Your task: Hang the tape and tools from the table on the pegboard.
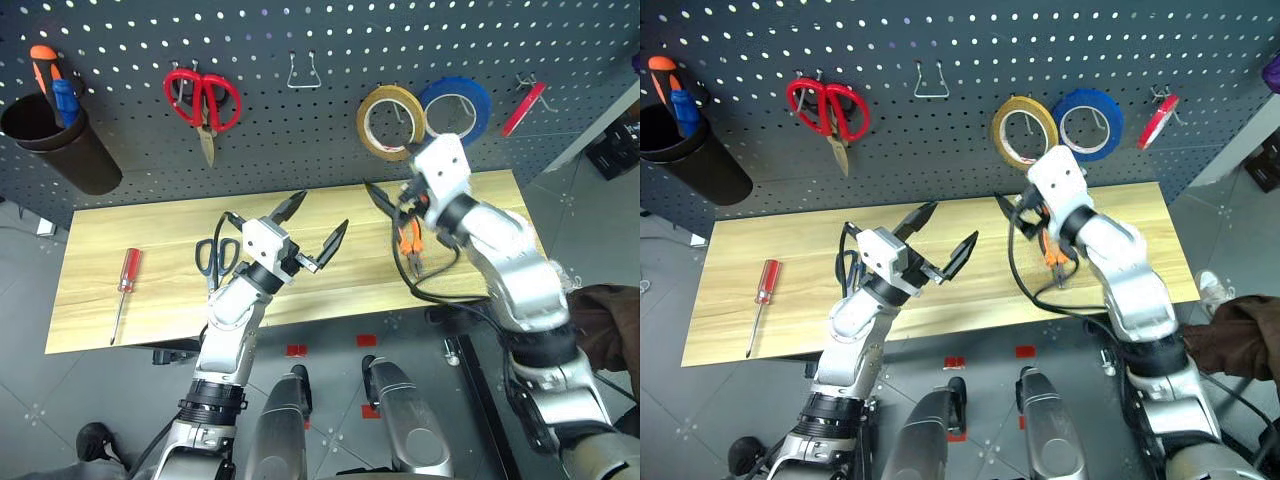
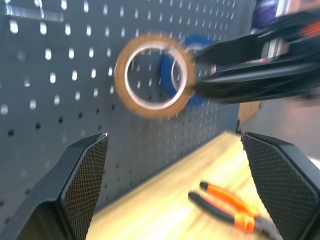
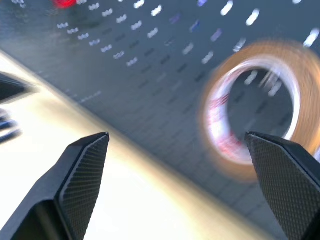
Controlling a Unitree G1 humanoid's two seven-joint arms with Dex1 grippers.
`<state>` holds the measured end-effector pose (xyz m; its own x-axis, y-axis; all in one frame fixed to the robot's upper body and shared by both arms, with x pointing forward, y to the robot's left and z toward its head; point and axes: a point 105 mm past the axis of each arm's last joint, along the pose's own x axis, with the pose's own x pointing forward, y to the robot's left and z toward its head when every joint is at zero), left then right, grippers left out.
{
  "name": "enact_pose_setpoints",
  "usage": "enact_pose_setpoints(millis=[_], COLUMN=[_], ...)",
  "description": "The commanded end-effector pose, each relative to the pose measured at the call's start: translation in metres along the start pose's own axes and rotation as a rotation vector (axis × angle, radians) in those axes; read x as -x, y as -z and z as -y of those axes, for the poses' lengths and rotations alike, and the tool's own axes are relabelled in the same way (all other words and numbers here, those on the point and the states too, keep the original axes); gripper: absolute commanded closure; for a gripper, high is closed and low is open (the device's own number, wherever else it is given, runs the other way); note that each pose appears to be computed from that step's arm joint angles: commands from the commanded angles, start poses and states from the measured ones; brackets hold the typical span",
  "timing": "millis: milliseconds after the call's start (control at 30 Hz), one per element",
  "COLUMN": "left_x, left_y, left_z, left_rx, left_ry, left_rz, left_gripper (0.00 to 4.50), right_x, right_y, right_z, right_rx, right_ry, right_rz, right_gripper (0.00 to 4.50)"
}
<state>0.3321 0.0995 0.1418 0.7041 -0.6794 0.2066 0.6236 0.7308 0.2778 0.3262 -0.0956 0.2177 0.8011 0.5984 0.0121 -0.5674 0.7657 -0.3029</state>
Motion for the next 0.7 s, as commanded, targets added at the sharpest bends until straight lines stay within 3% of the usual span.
enact_pose_setpoints(millis=[33,200,367,500,700], left_x=[0.016,0.043,0.065,0.07,0.074], left_y=[0.024,0.045,0.044,0.035,0.027], left_z=[0.016,0.03,0.038,0.045,0.051], left_rx=[0.072,0.117,0.138,0.165,0.202], left_ry=[0.137,0.286,0.367,0.38,0.363], left_rz=[-0.201,-0.402,-0.465,-0.457,-0.45], left_gripper=[0.0,0.0,0.0,0.0,0.0], right_x=[0.033,0.039,0.007,-0.025,-0.048], right_y=[0.017,0.084,0.099,0.099,0.094], right_z=[0.006,0.042,0.056,0.041,0.007], right_rx=[-0.158,-0.302,-0.271,-0.307,-0.401], right_ry=[0.085,0.361,0.43,0.359,0.245], right_rz=[-0.104,-0.384,-0.515,-0.529,-0.55], right_gripper=[0.01,0.01,0.01,0.01,0.01])
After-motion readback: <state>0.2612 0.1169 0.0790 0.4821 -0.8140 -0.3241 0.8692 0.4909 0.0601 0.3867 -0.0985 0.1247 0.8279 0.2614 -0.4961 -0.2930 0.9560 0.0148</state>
